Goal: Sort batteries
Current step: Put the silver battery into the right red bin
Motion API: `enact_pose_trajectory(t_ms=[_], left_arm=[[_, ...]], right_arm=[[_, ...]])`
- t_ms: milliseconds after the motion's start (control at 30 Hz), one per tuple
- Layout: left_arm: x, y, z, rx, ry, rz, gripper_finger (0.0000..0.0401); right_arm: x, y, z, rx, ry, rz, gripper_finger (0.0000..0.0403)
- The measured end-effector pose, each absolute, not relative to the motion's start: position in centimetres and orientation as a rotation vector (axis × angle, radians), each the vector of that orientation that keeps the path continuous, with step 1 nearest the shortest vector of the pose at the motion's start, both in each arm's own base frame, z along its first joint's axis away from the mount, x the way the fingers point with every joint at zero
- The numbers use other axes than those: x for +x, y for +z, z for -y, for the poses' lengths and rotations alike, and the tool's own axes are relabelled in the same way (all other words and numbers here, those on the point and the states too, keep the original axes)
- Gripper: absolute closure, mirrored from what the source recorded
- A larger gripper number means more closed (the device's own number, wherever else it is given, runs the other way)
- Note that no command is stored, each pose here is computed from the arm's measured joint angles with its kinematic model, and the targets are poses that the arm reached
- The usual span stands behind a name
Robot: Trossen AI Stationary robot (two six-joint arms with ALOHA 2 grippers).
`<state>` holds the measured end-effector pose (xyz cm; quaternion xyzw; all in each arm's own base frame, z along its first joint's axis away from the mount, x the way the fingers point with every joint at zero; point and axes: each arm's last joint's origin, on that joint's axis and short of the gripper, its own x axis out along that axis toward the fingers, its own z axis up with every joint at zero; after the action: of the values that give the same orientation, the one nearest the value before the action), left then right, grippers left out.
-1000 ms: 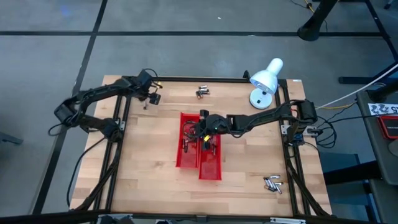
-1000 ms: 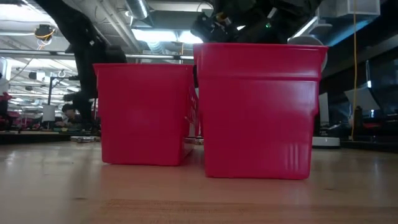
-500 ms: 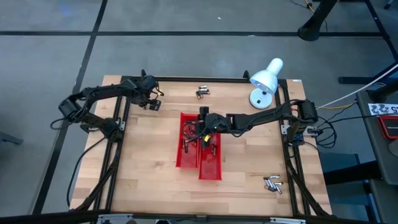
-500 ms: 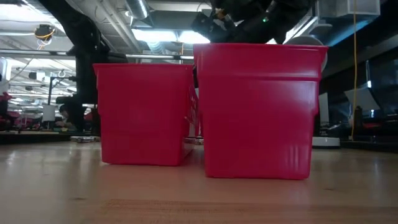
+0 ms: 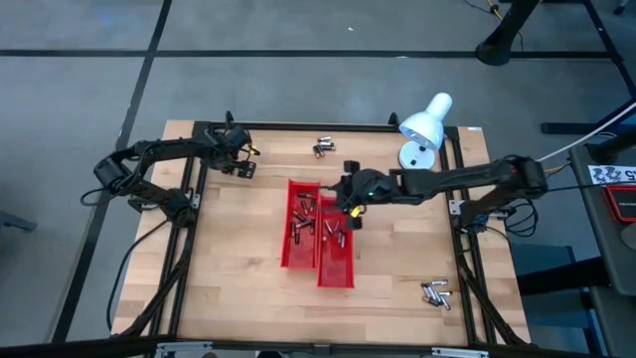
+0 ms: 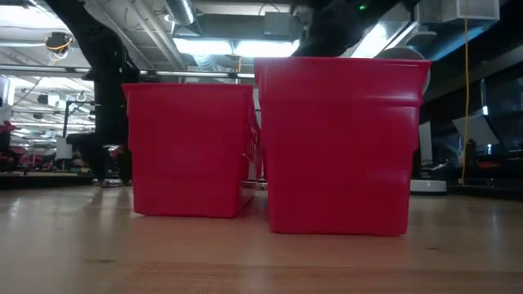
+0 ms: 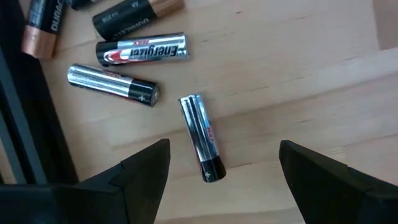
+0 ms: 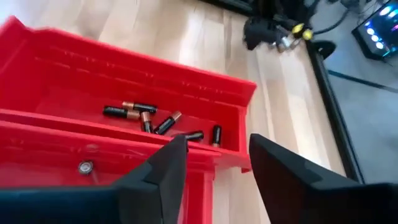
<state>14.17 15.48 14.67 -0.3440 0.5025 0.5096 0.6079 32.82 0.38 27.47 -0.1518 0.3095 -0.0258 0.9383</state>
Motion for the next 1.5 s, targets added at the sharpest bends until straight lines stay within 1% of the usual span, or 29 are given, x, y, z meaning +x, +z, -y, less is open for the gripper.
enact_pose_trajectory(t_ms=[133, 233, 367, 500, 600, 767, 800, 1033, 1133, 1300, 1367, 1500], left_arm=[[14.0, 14.4, -15.4, -0.801, 1.183, -1.158, 0.0145], [13.9, 14.0, -15.4, -0.801, 1.187, -1.138, 0.017], [13.9, 13.6, -15.4, -0.8, 1.186, -1.122, 0.0202], [14.1, 13.0, -15.5, -0.816, 1.168, -1.153, 0.0237], [14.2, 12.8, -15.5, -0.799, 1.146, -1.174, 0.0273], [14.7, 13.7, -15.6, -0.768, 1.115, -1.157, 0.0359], [14.8, 14.1, -15.5, -0.756, 1.109, -1.149, 0.0367], [17.5, 19.0, -15.0, -0.658, 1.025, -0.95, 0.0365], [19.1, 22.0, -14.0, -0.597, 0.945, -0.805, 0.0362], [22.2, 25.9, -11.2, -0.51, 0.749, -0.52, 0.0365], [23.2, 26.8, -10.0, -0.499, 0.662, -0.449, 0.0365], [25.3, 27.1, -7.7, -0.488, 0.529, -0.378, 0.0363]], right_arm=[[30.2, 27.8, -0.3, -0.279, -0.067, -0.607, 0.0234], [27.9, 27.6, -0.2, -0.249, -0.119, -0.589, 0.0234], [25.1, 26.9, 0.0, -0.196, -0.178, -0.544, 0.0234], [22.6, 26.0, 0.2, -0.135, -0.223, -0.51, 0.0234], [21.1, 25.0, 0.3, -0.102, -0.257, -0.499, 0.0235], [19.3, 23.8, 0.3, -0.045, -0.275, -0.476, 0.0235], [19.0, 23.6, 0.3, -0.035, -0.278, -0.474, 0.0235], [18.3, 22.7, 0.4, -0.022, -0.287, -0.474, 0.0235], [18.3, 22.8, 0.4, -0.022, -0.288, -0.471, 0.0235], [18.3, 22.8, 0.5, -0.038, -0.307, -0.472, 0.0235], [18.3, 22.8, 0.5, -0.046, -0.329, -0.466, 0.0235], [18.4, 23.0, 0.5, -0.048, -0.336, -0.445, 0.0235]])
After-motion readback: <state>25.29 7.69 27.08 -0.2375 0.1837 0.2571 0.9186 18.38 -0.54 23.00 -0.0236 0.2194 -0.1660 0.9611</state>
